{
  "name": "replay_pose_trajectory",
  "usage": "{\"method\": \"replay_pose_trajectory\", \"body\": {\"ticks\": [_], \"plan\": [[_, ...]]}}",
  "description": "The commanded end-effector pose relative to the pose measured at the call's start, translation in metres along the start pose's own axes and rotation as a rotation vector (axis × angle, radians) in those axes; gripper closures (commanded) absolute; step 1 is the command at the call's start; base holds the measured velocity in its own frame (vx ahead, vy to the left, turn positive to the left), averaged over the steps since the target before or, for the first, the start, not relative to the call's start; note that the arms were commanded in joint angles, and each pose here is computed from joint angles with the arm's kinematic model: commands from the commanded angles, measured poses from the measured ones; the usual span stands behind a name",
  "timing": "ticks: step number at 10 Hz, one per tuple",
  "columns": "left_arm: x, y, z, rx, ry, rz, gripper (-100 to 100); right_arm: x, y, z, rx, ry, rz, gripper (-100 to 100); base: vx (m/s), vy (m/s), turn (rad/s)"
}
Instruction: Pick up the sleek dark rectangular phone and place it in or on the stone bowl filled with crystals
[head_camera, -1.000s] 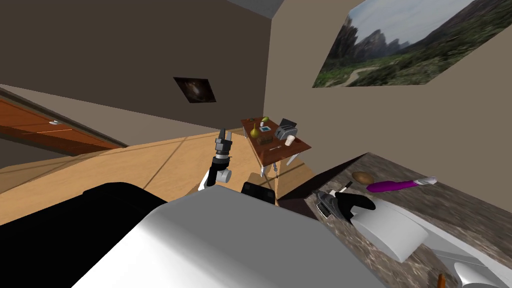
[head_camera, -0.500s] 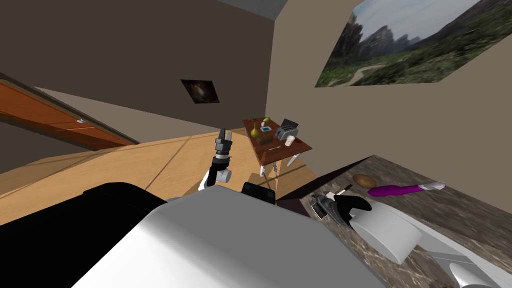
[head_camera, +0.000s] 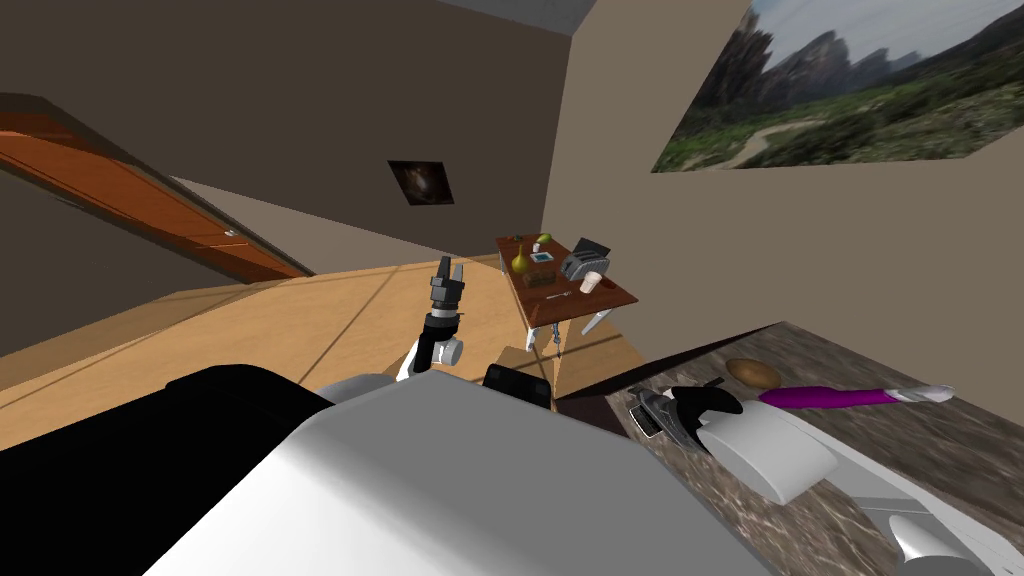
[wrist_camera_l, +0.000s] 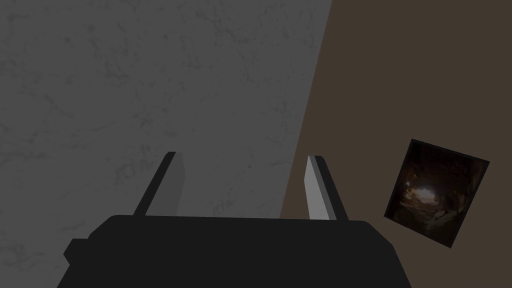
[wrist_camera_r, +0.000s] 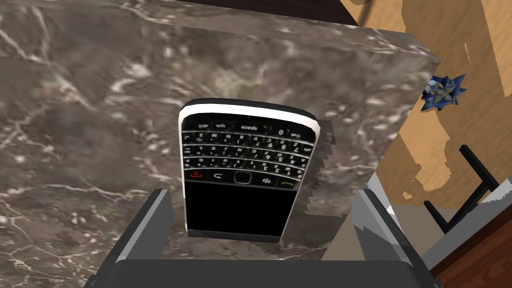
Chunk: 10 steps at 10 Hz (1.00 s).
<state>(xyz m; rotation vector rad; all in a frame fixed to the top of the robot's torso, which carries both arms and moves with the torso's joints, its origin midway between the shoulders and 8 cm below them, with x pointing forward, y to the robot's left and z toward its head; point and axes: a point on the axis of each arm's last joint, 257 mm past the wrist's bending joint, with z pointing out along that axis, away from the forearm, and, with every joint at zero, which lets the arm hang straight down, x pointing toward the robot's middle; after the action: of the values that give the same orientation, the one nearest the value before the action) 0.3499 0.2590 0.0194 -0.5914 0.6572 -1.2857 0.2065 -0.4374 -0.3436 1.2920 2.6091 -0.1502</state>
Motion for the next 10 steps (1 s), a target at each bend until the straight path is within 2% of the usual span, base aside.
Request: {"method": "replay_pose_trajectory", "body": {"ticks": [1,3,4,5,9,10], "plan": [[0.0,0.0,0.0,0.0,0.0,0.0,0,-0.0073,-0.0028,0.006,0.006,-0.001,0.023,-100,-0.063,0.014,0.166],[0.0,0.0,0.0,0.0,0.0,0.0,0,-0.0145,-0.0062,0.0123,0.012,-0.001,0.05,-100,-0.071,0.005,0.126],[0.0,0.0,0.0,0.0,0.0,0.0,0,-0.0125,-0.0048,0.0098,0.01,-0.001,0.041,-100,-0.034,0.001,0.018],[-0.0001,0.0,-0.0001,0.0,0.0,0.0,0,-0.0131,-0.0049,0.0101,0.01,-0.001,0.042,100,-0.007,-0.002,-0.017],[-0.0001,0.0,-0.0001,0.0,0.0,0.0,0,-0.0129,-0.0056,0.0103,0.012,-0.001,0.043,100,0.0,0.0,0.0],[-0.0001,0.0,-0.0001,0.0,0.0,0.0,0,-0.0129,-0.0055,0.0102,0.011,-0.001,0.043,0,0.0,0.0,0.0]]}}
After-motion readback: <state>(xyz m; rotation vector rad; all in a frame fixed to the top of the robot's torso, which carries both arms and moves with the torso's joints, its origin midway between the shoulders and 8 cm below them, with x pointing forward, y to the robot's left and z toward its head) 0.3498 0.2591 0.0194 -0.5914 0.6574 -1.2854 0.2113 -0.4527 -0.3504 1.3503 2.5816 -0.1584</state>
